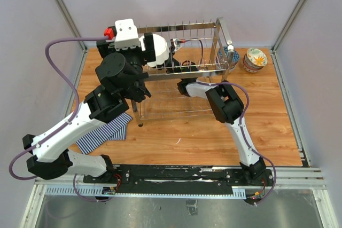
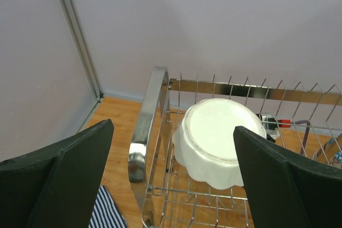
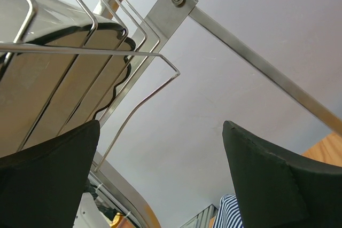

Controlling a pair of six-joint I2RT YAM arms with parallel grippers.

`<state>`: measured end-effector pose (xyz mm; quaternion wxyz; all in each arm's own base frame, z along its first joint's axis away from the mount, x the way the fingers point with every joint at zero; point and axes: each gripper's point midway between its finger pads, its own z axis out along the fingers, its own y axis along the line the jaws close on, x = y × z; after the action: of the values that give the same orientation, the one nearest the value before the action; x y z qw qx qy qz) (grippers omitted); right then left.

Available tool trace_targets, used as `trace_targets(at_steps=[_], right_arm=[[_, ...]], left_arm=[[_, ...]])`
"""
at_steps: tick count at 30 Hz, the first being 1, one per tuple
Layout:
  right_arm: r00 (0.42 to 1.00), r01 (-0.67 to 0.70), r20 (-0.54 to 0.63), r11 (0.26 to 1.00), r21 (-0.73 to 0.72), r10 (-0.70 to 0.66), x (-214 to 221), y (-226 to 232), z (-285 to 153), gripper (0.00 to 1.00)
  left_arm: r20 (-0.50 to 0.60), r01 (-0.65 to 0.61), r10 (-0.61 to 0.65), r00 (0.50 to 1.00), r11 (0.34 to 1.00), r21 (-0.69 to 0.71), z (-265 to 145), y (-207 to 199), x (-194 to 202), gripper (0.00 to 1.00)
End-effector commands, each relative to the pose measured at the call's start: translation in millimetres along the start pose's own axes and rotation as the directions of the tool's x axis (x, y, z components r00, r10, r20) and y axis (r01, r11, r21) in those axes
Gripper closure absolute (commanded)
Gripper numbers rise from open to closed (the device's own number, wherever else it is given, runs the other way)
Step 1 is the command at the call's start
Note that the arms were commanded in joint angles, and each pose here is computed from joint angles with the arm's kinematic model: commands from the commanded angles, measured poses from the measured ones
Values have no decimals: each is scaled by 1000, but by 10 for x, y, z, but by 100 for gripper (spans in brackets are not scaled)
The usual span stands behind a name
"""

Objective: Unload the bowls from the dish rack
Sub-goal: Adjust the bowl in the dish rack.

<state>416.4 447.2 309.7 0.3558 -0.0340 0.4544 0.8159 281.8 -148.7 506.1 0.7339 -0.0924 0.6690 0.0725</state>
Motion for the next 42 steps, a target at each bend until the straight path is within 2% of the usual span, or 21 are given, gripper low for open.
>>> trace_targets(at_steps=[1, 12, 26, 42], right_arm=[[999, -24, -45, 997, -74, 20, 0, 214, 13, 1], [994, -33, -103, 998, -44, 28, 137, 250, -97, 2], [995, -2, -97, 999, -39, -2, 130, 356, -125, 2], [990, -4, -143, 996, -88, -8, 162, 601, -50, 1]], left_arm=[[17, 68, -67, 998, 997, -35, -32, 144, -188, 0], [-1, 5, -6, 1000, 997, -76, -21, 151, -100, 0], [-1, -34, 34, 999, 991, -132, 52, 151, 91, 0], [46, -26, 35, 998, 985, -172, 264, 196, -72, 0]])
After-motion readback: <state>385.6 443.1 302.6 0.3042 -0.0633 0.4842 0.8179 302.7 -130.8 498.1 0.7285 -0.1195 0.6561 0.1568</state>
